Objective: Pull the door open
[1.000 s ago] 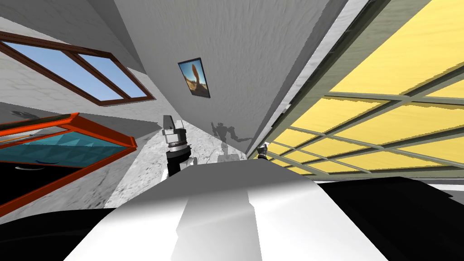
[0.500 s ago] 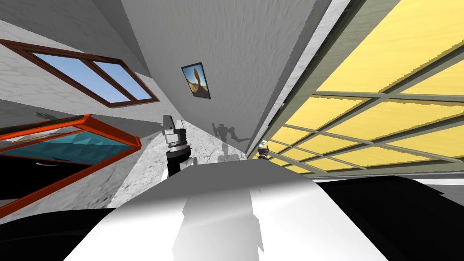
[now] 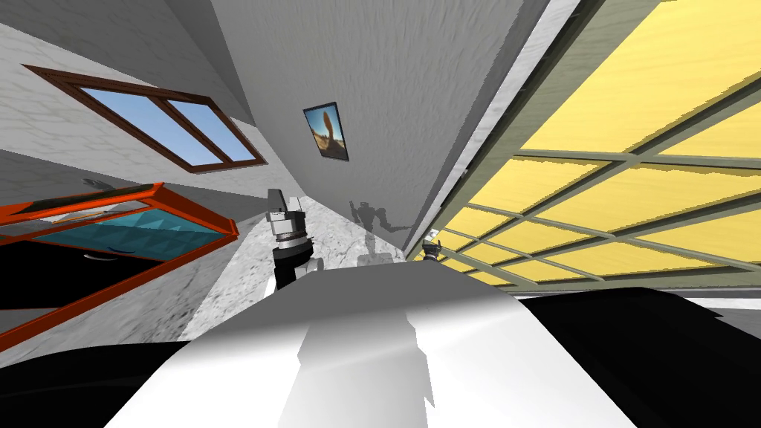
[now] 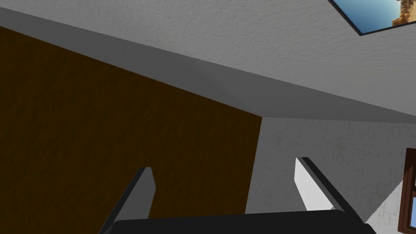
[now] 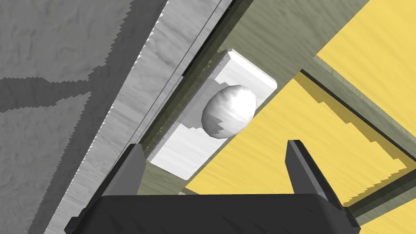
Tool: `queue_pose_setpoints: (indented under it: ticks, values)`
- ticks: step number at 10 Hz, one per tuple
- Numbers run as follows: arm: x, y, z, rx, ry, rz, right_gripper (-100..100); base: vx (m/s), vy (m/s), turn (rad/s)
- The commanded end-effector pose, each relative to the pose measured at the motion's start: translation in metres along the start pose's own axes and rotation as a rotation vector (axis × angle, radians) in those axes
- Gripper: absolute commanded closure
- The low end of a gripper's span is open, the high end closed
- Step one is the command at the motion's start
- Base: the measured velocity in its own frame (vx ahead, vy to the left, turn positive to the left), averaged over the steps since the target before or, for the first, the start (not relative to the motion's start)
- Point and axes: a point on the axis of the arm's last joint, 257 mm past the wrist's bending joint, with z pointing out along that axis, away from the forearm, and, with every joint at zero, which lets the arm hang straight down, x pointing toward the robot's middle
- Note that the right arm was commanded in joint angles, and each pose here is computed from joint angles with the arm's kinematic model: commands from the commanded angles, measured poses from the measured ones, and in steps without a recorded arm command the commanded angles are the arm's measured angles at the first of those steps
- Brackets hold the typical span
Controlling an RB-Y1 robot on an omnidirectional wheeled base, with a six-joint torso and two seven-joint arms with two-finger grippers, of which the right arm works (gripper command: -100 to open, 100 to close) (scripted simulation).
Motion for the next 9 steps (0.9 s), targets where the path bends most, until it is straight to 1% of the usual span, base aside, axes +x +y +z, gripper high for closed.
queue_pose_setpoints:
  ticks: [1,3,4,5,6,8,9]
  values:
    - [0.0,0.0,-0.0014,-0.004,0.0,0.034,-100,-0.037,-0.007,0.027]
    - [0.001,0.002,-0.007,-0.02,-0.002,0.12,-100,-0.051,-0.007,0.082]
    - [0.001,0.002,-0.007,-0.02,-0.002,0.137,-100,-0.051,-0.005,0.034]
    - [0.001,0.002,-0.0099,-0.028,-0.002,0.183,-100,-0.048,-0.004,0.056]
    - [0.001,0.002,-0.0099,-0.028,-0.002,0.188,-100,-0.04,-0.003,0.03]
    - [0.001,0.004,-0.0156,-0.045,-0.003,0.275,-100,-0.055,-0.005,0.089]
    - [0.001,0.004,-0.0156,-0.045,-0.002,0.29,-100,-0.044,-0.004,0.021]
